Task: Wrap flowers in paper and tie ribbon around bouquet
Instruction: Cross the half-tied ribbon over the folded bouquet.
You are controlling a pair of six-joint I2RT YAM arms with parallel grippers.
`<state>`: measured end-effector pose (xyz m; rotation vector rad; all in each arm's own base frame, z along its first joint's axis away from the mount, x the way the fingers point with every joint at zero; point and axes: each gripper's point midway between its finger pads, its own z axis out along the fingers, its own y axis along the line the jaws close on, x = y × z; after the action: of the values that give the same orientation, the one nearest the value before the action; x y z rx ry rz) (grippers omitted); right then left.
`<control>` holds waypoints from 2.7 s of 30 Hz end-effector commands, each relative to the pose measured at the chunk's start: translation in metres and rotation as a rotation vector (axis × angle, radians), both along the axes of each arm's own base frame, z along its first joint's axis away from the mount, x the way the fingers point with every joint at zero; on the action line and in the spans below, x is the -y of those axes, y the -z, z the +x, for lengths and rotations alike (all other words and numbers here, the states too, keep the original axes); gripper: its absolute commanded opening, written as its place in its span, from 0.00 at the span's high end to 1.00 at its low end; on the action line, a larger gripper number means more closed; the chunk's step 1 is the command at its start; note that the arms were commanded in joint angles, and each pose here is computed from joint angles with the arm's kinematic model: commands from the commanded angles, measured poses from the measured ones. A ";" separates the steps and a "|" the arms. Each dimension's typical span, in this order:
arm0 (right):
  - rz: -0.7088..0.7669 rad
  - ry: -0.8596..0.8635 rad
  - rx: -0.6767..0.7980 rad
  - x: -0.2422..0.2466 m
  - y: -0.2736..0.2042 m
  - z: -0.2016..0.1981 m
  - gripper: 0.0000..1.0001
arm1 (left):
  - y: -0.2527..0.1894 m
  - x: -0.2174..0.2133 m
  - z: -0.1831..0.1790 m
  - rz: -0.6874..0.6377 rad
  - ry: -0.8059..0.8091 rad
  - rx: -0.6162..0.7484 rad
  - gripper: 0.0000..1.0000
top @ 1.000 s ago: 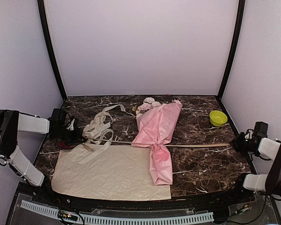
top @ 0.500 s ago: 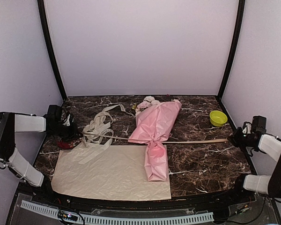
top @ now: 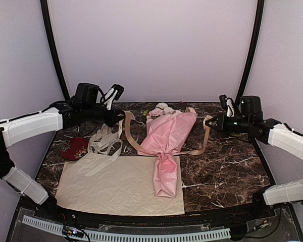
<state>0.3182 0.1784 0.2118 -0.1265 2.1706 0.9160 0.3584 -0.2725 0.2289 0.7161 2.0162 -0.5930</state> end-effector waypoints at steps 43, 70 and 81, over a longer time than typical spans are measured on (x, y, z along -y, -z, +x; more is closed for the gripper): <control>0.038 -0.762 0.259 -0.220 -0.011 -0.094 0.68 | -0.157 0.126 -0.158 -0.034 0.583 0.541 1.00; -0.083 -0.455 0.343 -0.170 -0.011 -0.021 1.00 | 0.062 0.059 -0.217 0.410 0.905 0.208 0.33; -0.123 -0.602 0.410 -0.185 -0.012 -0.044 1.00 | -0.018 0.087 -0.104 -0.133 0.568 0.351 0.34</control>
<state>0.2841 0.3539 0.2121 -0.8913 1.8982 0.9426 0.2100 -0.3368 0.1676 1.5369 1.6308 -0.5800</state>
